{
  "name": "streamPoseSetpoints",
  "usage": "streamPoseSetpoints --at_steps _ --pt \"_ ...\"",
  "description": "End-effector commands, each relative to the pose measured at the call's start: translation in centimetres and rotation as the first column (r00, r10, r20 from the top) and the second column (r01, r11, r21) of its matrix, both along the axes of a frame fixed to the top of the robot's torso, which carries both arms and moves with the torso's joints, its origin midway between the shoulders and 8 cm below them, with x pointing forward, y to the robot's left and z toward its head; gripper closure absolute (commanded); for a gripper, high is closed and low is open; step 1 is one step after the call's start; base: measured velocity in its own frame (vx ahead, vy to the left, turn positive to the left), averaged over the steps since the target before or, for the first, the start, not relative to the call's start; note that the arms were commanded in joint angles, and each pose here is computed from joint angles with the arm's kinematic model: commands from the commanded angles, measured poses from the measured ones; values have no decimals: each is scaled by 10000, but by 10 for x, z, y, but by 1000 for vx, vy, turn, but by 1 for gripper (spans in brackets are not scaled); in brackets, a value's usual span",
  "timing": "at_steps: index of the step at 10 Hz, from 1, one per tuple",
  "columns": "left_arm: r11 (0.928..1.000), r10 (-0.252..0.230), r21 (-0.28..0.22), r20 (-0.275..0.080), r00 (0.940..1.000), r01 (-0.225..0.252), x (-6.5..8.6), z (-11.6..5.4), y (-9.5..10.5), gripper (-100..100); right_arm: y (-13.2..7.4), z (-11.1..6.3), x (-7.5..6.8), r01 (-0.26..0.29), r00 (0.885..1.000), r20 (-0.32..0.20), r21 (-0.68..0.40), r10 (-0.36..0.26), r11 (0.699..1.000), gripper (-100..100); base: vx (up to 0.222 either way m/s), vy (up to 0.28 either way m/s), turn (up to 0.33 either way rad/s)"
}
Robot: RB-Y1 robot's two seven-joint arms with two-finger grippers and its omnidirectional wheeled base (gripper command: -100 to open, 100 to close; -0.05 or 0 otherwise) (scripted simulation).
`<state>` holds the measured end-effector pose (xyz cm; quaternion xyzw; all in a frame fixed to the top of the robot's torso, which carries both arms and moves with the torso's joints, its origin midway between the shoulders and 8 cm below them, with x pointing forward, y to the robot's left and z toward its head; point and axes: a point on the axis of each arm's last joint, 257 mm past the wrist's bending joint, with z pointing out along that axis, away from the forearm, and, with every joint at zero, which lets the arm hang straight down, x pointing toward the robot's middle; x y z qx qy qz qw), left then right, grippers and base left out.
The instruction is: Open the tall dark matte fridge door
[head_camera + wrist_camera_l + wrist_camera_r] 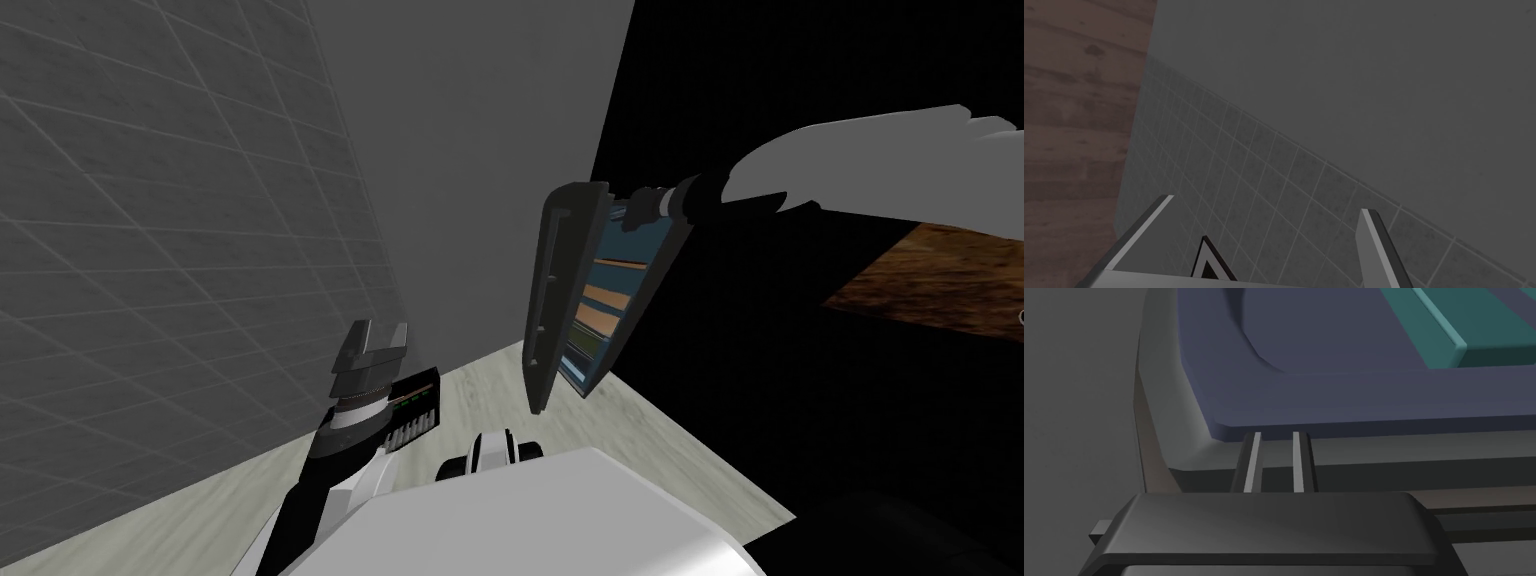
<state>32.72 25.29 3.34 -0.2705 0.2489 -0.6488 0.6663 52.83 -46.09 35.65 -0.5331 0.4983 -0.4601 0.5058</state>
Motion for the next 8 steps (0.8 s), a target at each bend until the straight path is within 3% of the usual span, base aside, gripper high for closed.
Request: streamPoseSetpoints --at_steps 1,8 --pt "10000 0 0 1 10000 0 0 0 0 0 -5 4 2 221 9997 61 -124 -220 9997 -100 90 193 -38" --pt "10000 -1 -1 1 10000 1 0 0 0 0 -15 12 7 739 9971 205 -451 -731 9962 -100 100 203 -40"
